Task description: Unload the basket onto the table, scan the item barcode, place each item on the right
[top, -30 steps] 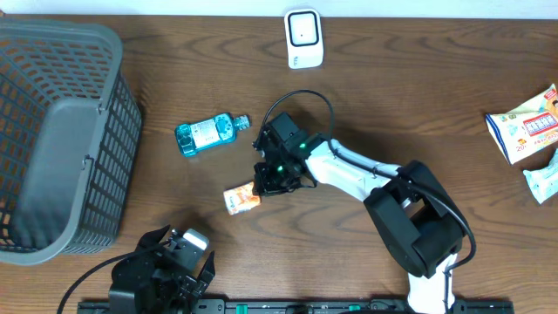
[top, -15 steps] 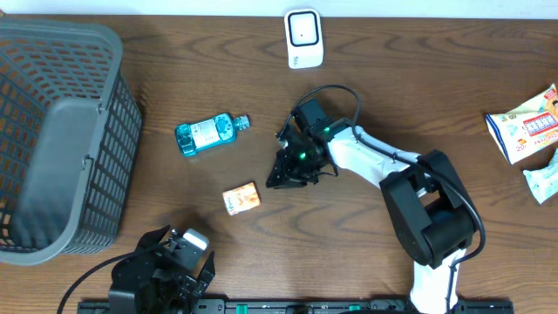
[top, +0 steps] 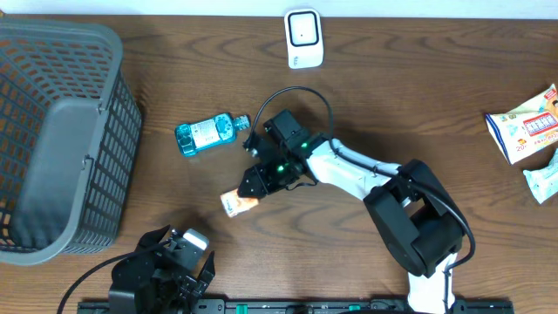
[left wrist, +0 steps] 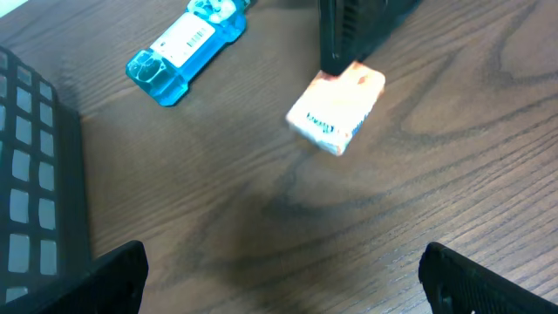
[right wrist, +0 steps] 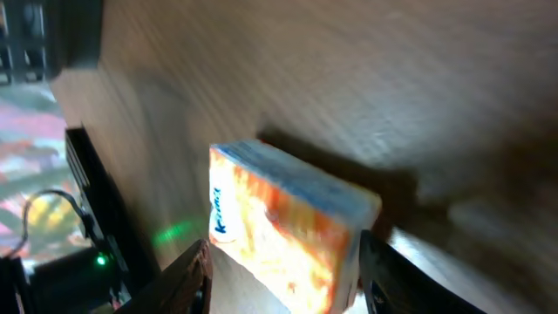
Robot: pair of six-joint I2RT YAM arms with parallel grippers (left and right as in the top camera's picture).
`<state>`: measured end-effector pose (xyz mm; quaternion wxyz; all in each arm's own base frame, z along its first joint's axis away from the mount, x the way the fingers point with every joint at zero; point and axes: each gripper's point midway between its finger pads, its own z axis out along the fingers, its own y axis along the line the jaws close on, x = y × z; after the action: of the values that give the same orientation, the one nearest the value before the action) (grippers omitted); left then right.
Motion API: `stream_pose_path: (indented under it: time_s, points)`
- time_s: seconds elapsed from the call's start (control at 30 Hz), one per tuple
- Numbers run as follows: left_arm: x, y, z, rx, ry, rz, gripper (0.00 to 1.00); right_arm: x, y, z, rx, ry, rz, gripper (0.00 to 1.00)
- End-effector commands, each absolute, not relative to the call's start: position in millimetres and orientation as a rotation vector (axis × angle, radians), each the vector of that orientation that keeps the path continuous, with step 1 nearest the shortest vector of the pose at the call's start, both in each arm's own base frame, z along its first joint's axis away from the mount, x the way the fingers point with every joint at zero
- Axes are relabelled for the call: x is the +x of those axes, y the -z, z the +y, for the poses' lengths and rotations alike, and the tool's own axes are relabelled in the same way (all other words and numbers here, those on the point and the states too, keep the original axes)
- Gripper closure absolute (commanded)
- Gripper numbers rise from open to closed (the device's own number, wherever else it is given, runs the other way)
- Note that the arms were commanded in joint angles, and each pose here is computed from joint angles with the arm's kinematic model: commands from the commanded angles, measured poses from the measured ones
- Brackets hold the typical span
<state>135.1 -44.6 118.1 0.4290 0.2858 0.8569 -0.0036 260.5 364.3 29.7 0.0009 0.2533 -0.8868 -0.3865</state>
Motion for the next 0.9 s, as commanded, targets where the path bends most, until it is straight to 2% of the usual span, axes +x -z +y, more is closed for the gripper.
stream_pose_path:
  time_s: [0.0, 0.2, 0.43, 0.47, 0.53, 0.57, 0.77, 0.87]
  points:
    - [134.1, -114.7, -41.5, 0.716, -0.011, 2.154, 0.01, 256.8, -20.0, 364.3, 0.898, 1.154, -2.81, 0.51]
    - [134.0, -114.7, -41.6, 0.716, -0.011, 2.154, 0.01, 256.3, -1.7, 363.6, 0.897, 1.095, -2.826, 0.51]
    - [134.0, -114.7, -41.6, 0.716, -0.011, 2.154, 0.01, 249.6, 40.3, 363.8, 0.842, 1.076, -2.769, 0.51]
    - [134.1, -114.7, -41.5, 0.716, -0.011, 2.154, 0.01, 249.7, 42.7, 364.5, 0.838, 1.084, -2.762, 0.58]
    - [134.0, -114.7, -41.6, 0.716, -0.011, 2.154, 0.01, 252.4, 44.2, 363.3, 0.818, 1.081, -2.768, 0.91]
    - [134.1, -114.7, -41.5, 0.716, -0.011, 2.154, 0.01, 252.7, 44.4, 363.0, 0.817, 1.079, -2.769, 0.99]
    - [134.0, -114.7, -41.6, 0.716, -0.011, 2.154, 0.01, 253.3, 44.4, 361.5, 0.798, 1.058, -2.781, 0.99]
    - [134.1, -114.7, -41.5, 0.716, -0.011, 2.154, 0.01, 270.8, 43.9, 341.1, 0.612, 0.91, -2.897, 0.99]
